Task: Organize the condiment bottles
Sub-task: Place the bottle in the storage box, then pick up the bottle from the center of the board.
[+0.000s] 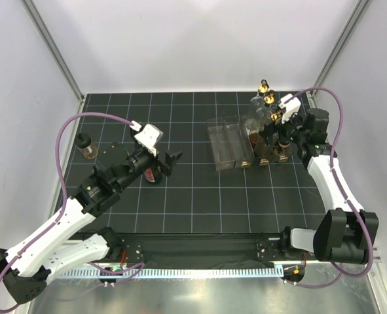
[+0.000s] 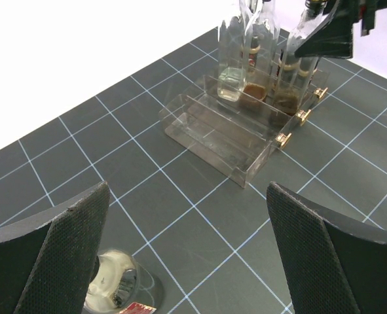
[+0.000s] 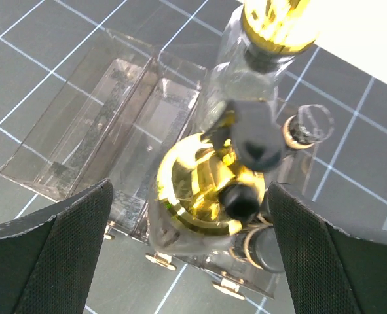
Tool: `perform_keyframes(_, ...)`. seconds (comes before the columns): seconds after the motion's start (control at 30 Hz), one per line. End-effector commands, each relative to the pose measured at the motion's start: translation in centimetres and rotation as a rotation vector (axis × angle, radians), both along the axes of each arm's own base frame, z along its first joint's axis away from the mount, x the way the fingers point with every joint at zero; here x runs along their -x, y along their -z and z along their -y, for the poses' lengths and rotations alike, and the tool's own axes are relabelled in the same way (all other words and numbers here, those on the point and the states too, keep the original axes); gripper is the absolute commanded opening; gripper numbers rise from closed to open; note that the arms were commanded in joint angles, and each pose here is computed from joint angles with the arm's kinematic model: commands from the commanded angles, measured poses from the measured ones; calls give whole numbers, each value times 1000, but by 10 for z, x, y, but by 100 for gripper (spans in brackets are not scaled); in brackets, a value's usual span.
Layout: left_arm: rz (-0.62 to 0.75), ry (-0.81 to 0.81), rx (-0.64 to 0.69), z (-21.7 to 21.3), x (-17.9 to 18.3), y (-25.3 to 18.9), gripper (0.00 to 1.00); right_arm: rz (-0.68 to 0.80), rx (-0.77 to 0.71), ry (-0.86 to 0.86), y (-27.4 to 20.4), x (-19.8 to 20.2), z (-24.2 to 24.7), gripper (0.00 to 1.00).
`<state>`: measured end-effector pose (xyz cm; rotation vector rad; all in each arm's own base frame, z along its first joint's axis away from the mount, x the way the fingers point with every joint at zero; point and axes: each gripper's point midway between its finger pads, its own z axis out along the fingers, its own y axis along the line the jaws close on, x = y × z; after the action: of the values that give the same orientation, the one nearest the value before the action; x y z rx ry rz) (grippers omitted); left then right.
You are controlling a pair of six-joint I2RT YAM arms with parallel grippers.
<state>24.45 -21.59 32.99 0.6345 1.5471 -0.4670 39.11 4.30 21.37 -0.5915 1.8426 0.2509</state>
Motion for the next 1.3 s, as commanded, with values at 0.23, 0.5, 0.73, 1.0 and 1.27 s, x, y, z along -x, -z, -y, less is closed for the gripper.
perform_keyframes(0.23, 34, -1, 44, -1, 0, -13, 100, 137, 77, 79, -52, 25, 15, 100)
perform_keyframes(0.5, 33, -19, 43, -3, -2, -14, 100, 173, 129, 125, -65, 52, 24, 100)
perform_keyframes(0.73, 27, -36, 38, -5, -4, -11, 100, 177, 166, 130, -77, 78, 25, 100)
perform_keyframes(1.0, 17, -58, 30, -6, -8, -8, 100, 138, 164, 16, -80, 111, 7, 100)
perform_keyframes(1.27, 5, -84, 18, -8, -13, -3, 100, 91, 97, -183, -71, 141, -27, 100)
